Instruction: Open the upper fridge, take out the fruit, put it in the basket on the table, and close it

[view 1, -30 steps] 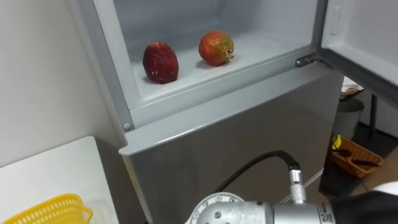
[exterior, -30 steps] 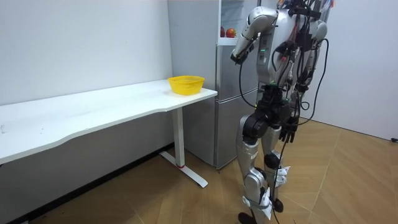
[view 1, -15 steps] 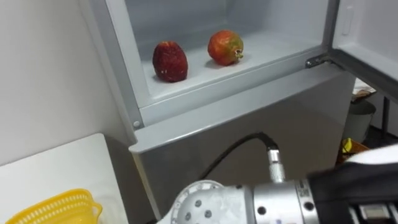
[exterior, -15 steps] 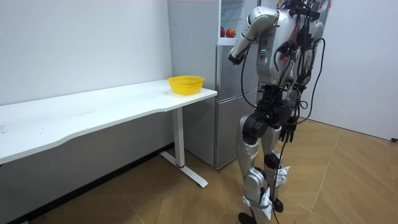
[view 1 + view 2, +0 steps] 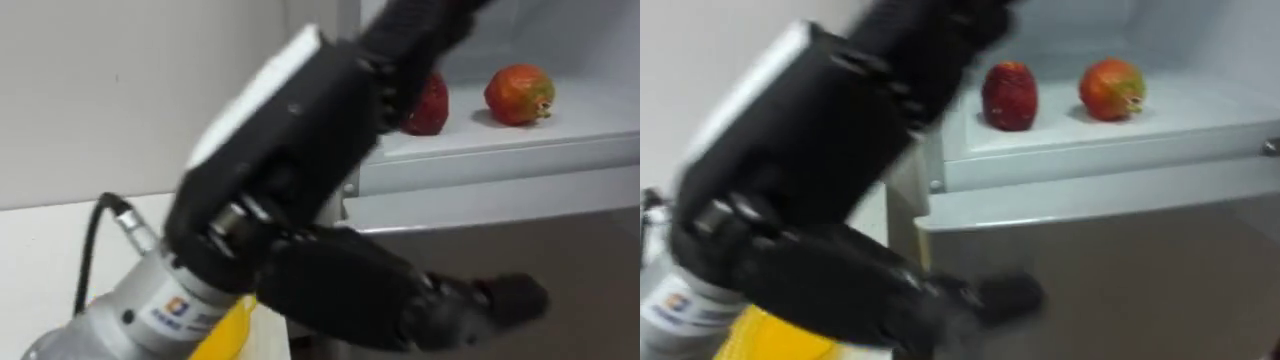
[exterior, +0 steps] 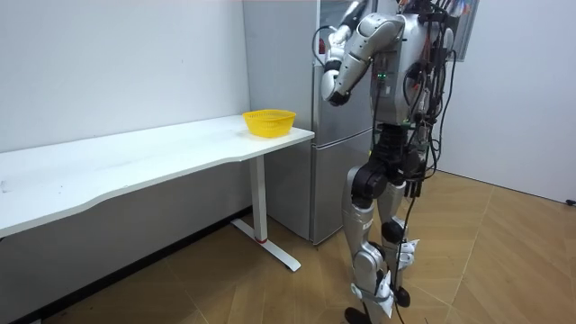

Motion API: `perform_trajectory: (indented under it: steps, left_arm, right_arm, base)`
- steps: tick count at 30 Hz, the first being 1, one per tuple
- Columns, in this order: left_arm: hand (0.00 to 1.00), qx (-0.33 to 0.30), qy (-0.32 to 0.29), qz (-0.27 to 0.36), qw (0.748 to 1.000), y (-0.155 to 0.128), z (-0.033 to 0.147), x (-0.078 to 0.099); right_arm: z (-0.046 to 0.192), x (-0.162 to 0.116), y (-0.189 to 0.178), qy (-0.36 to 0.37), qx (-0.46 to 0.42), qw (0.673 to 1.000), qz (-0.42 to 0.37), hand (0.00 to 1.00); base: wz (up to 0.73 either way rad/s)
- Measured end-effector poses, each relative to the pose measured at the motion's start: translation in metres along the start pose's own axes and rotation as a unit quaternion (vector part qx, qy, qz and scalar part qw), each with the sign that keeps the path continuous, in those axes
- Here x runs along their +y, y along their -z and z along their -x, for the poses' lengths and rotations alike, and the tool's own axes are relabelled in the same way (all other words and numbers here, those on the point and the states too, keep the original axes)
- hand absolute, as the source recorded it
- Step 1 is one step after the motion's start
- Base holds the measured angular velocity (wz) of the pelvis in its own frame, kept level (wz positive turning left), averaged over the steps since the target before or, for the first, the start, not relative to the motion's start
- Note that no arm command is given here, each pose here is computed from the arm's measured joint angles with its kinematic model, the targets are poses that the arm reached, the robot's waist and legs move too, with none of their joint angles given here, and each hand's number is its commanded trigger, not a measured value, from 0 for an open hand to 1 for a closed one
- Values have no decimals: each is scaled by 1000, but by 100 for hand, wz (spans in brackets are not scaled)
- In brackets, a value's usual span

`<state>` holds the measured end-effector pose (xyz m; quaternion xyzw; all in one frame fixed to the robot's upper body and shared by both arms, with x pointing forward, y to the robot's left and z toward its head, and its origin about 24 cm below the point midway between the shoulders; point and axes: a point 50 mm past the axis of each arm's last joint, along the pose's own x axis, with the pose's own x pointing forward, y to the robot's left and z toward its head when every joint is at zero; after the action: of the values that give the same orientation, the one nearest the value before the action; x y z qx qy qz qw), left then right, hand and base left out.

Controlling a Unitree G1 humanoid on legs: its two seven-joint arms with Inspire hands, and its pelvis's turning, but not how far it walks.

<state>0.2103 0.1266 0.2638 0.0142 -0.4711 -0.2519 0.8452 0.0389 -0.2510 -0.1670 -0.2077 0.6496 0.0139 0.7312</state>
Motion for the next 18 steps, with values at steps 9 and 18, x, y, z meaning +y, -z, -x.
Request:
perform_trajectory:
  steps: [9,18]
  left_arm:
    - [0,-49,-269,-198,941,-43,48,63]
    - [0,4,-531,-268,803,-55,128,118]
  right_arm:
    - [4,10,30,19,14,999,-47,0]
    - [8,9,47,41,32,995,-80,0]
  base:
    - [5]
    - [5]
